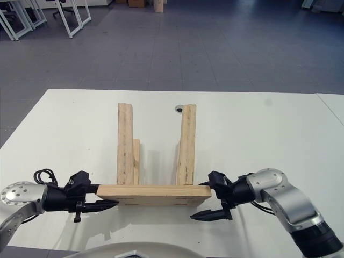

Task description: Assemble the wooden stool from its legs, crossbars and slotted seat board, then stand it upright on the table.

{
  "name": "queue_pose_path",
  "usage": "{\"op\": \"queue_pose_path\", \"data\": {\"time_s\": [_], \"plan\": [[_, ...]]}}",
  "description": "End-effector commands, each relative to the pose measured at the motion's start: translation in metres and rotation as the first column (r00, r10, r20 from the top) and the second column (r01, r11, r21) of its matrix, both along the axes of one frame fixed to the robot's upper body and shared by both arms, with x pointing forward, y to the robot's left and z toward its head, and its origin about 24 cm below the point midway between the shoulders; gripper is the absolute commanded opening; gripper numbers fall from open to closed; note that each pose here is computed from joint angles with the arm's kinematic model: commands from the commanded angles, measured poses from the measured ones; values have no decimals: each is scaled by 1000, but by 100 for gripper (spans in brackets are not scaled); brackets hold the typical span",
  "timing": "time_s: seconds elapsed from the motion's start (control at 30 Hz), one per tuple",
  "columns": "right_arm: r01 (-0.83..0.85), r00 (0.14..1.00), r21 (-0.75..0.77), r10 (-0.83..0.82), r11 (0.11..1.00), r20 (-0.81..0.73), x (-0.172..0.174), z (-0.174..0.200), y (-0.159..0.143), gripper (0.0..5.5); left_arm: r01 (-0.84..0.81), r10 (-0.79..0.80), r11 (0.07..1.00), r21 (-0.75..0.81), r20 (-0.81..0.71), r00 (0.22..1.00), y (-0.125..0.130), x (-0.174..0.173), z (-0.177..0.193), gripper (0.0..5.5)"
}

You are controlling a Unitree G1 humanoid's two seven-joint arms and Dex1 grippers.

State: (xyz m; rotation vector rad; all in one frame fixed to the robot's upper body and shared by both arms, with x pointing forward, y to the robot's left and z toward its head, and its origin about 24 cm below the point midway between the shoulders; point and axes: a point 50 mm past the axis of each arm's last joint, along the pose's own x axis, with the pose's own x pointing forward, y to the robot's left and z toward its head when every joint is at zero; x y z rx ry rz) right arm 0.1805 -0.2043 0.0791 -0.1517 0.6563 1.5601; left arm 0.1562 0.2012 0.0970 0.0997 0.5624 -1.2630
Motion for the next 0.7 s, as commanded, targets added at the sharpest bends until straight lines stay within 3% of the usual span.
{"op": "queue_pose_path", "data": {"time_s": [0.03, 0.4, 0.7], "plan": [[8, 1000, -30, -8, 1000, 1, 0, -7, -3, 373, 18, -18, 999, -45, -4, 1000, -2, 2, 8, 184], [19, 999, 64, -17, 998, -33, 19, 36, 6, 198, 38, -41, 998, -50, -59, 997, 2, -4, 3, 177], [-10, 983, 66, 22, 998, -183, 12, 55, 9, 182, 11, -14, 995, -97, -29, 999, 9, 9, 18, 158]]}}
